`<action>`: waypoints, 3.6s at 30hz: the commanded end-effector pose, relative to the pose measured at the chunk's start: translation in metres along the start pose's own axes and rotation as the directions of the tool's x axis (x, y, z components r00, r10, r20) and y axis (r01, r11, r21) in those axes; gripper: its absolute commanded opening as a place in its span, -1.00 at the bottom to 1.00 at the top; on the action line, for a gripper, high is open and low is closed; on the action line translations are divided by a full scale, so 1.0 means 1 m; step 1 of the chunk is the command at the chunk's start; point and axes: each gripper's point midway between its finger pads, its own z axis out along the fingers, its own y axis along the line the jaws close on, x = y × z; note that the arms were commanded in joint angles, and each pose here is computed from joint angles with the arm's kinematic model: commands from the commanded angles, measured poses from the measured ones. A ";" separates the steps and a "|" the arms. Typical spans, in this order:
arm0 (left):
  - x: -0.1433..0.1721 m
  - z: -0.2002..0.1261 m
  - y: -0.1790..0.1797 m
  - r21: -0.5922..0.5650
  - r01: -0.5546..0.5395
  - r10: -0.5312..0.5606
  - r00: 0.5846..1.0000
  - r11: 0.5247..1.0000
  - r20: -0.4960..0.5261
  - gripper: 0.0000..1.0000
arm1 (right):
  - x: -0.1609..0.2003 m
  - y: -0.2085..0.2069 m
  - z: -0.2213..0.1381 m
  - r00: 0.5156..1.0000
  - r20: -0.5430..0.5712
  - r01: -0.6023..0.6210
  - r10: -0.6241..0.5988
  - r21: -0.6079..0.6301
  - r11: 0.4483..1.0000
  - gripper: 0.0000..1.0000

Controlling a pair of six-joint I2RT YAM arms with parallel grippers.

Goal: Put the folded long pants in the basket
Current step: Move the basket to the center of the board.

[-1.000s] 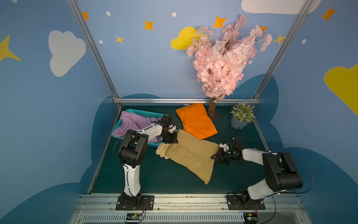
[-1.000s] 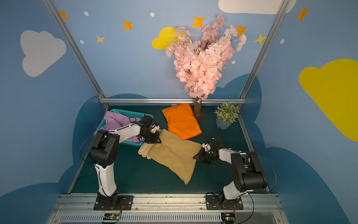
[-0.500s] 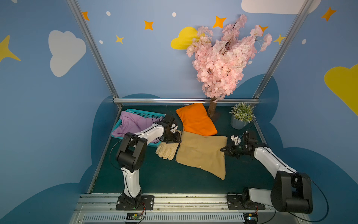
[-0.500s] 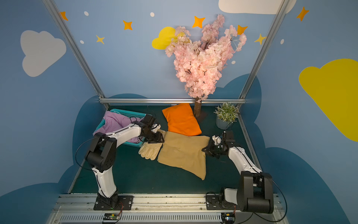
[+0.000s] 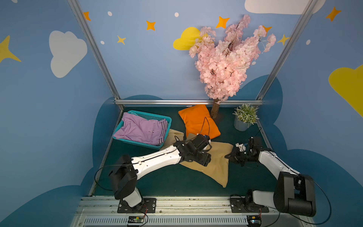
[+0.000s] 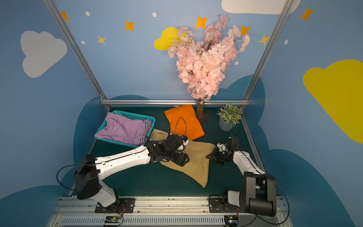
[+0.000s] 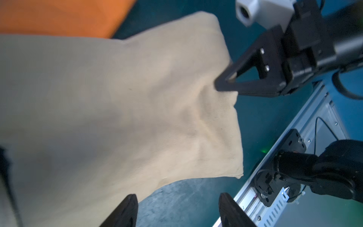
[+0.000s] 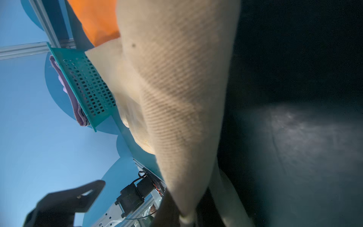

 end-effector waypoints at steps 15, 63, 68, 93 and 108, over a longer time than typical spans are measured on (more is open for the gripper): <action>0.011 0.102 -0.083 -0.179 -0.121 0.119 0.993 0.977 -0.018 0.61 | -0.004 -0.052 0.001 0.987 0.003 -0.162 0.162 0.007 0.987 -0.41; -0.053 0.009 -0.076 0.069 0.064 -0.059 0.995 0.996 -0.076 -0.95 | -0.057 0.020 -0.091 0.932 0.354 0.040 0.072 -0.300 0.953 0.01; -0.114 -0.053 -0.094 0.355 0.138 -0.156 0.988 0.925 0.022 -0.95 | -0.060 0.004 -0.094 0.896 0.416 -0.054 0.155 -0.245 0.968 0.06; -0.037 -0.039 0.113 0.331 0.532 -0.574 0.818 0.780 0.038 -0.95 | -0.072 -0.039 -0.065 0.921 0.309 -0.180 0.238 -0.205 0.962 0.03; 0.036 -0.027 0.214 0.129 0.666 -0.675 0.736 0.734 0.043 -0.93 | -0.002 -0.010 0.010 1.000 0.018 0.011 -0.008 -0.166 0.986 0.14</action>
